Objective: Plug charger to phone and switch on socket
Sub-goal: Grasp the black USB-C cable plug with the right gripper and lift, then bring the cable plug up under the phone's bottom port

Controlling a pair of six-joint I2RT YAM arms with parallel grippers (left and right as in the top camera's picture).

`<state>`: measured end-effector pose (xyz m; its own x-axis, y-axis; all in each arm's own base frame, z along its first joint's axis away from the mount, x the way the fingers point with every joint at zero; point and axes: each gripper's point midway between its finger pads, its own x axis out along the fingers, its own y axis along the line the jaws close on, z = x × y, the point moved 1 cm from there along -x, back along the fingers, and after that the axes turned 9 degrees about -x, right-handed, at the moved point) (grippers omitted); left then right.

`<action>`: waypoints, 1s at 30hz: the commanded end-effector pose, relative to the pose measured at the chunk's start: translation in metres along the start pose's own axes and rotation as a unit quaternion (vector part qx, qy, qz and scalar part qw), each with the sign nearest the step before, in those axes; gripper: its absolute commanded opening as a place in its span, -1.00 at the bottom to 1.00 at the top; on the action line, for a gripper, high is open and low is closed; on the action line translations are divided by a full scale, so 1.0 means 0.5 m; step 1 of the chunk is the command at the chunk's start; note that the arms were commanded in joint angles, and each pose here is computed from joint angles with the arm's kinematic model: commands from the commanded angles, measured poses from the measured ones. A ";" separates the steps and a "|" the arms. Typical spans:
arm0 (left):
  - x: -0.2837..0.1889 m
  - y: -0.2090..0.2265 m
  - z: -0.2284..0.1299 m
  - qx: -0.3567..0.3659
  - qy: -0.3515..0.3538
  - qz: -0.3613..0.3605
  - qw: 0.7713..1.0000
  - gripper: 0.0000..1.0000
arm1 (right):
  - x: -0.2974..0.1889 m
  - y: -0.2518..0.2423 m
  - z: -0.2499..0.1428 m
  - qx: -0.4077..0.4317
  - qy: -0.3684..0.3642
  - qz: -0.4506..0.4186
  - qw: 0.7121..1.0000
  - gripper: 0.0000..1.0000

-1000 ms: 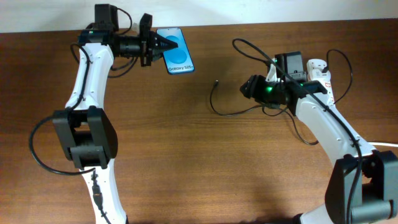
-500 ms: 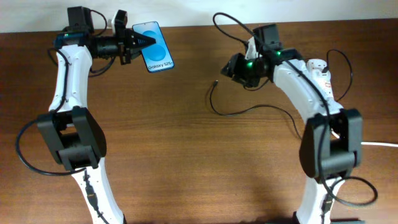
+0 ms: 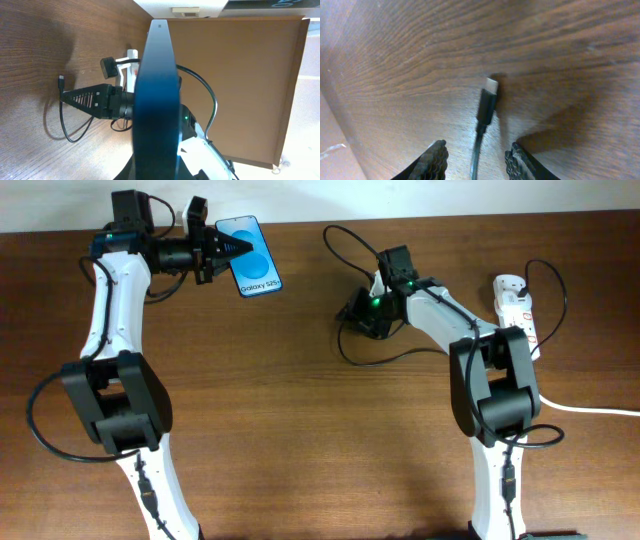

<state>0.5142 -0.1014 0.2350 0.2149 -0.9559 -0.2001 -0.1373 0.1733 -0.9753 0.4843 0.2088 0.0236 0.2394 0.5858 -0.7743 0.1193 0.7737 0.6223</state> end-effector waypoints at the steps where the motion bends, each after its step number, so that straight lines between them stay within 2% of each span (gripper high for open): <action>1: 0.000 -0.015 -0.004 0.018 0.006 -0.011 1.000 -1.00 | 0.028 0.006 -0.008 0.003 0.005 -0.005 1.000 -0.19; 9: 0.000 -0.015 -0.004 0.017 0.006 -0.011 1.000 -1.00 | 0.055 -0.030 -0.012 0.031 0.007 -0.028 0.999 -0.28; 11: 0.000 -0.015 -0.004 0.018 0.006 -0.011 1.000 -1.00 | 0.056 -0.029 -0.011 0.031 0.007 -0.027 0.999 -0.42; 15: 0.000 -0.015 -0.005 0.016 0.006 -0.011 1.000 -1.00 | 0.054 -0.031 -0.010 -0.004 0.007 -0.027 1.000 -0.83; 18: 0.000 -0.015 -0.004 0.016 0.006 -0.010 1.000 -1.00 | 0.034 -0.027 -0.007 -0.032 0.009 -0.024 0.999 -0.92; 22: 0.002 -0.015 -0.005 0.016 0.007 -0.010 1.000 -1.00 | -0.098 0.052 0.025 -0.173 -0.022 0.030 0.984 -0.92; 24: 0.008 -0.016 -0.008 0.017 0.010 -0.010 1.000 -1.00 | -0.168 0.102 0.020 -0.242 -0.030 0.082 0.966 -0.92; 25: 0.014 -0.017 -0.011 0.018 0.014 -0.010 1.000 -1.00 | -0.248 0.153 0.003 -0.312 -0.040 0.134 0.940 -0.92; 30: 0.041 -0.012 -0.017 0.022 0.017 0.007 1.000 -1.00 | -0.425 0.239 -0.068 -0.395 -0.065 0.192 0.896 -0.92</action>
<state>0.5125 -0.1153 0.2311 0.1976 -0.9545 -0.2234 -0.1401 0.1981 -0.9701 0.4405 0.1775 0.2141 0.2777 0.7764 -0.5658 -0.5473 0.6119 0.5711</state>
